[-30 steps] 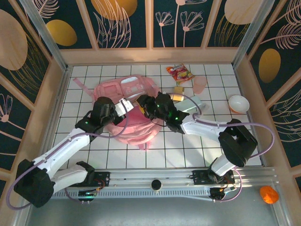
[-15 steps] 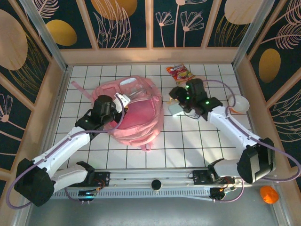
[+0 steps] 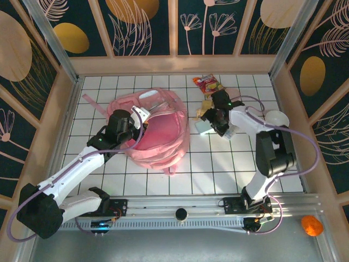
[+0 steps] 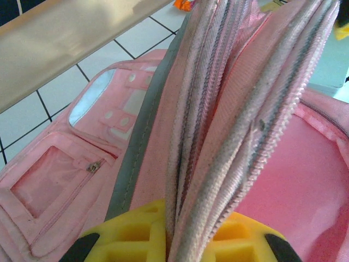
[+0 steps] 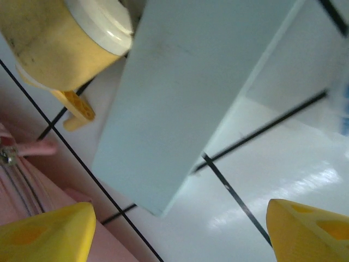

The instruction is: Pack the student bag

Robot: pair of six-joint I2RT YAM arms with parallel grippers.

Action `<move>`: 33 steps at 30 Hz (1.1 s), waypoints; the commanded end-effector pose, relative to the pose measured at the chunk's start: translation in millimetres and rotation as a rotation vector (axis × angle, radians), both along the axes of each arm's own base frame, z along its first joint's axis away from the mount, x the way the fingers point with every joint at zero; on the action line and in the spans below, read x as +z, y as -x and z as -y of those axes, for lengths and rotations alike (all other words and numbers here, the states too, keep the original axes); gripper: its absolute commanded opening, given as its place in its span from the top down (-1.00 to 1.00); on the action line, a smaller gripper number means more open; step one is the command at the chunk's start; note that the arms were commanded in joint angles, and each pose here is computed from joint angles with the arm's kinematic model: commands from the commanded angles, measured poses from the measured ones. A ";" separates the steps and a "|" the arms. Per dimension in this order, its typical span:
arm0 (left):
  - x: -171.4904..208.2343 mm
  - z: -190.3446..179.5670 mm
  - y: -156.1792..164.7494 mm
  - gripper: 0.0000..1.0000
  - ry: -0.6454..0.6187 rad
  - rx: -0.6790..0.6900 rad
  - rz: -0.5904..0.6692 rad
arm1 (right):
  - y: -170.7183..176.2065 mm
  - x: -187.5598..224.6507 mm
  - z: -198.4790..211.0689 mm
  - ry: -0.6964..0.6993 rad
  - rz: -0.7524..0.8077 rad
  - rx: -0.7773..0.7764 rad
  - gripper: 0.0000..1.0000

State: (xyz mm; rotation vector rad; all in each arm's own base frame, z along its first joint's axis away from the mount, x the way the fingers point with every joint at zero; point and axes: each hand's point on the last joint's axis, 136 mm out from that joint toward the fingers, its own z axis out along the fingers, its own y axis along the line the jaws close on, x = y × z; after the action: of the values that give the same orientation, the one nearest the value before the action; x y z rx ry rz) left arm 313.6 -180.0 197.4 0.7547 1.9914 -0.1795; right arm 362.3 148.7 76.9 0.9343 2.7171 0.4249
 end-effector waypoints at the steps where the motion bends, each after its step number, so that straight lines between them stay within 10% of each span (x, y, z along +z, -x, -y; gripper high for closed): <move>1: 25.1 2.4 -10.9 1.00 0.066 0.037 0.055 | -7.1 -8.4 -4.3 0.010 -0.079 -0.075 -0.68; 33: 3.9 7.9 -9.4 1.00 0.068 0.006 0.036 | -17.8 -49.3 -14.8 0.099 -0.224 -0.104 -0.79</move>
State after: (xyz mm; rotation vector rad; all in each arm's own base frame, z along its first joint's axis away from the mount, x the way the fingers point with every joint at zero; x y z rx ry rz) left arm 314.4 -182.8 188.3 0.7497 1.9951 -0.1991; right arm 387.3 176.4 38.0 1.1334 2.8065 0.2983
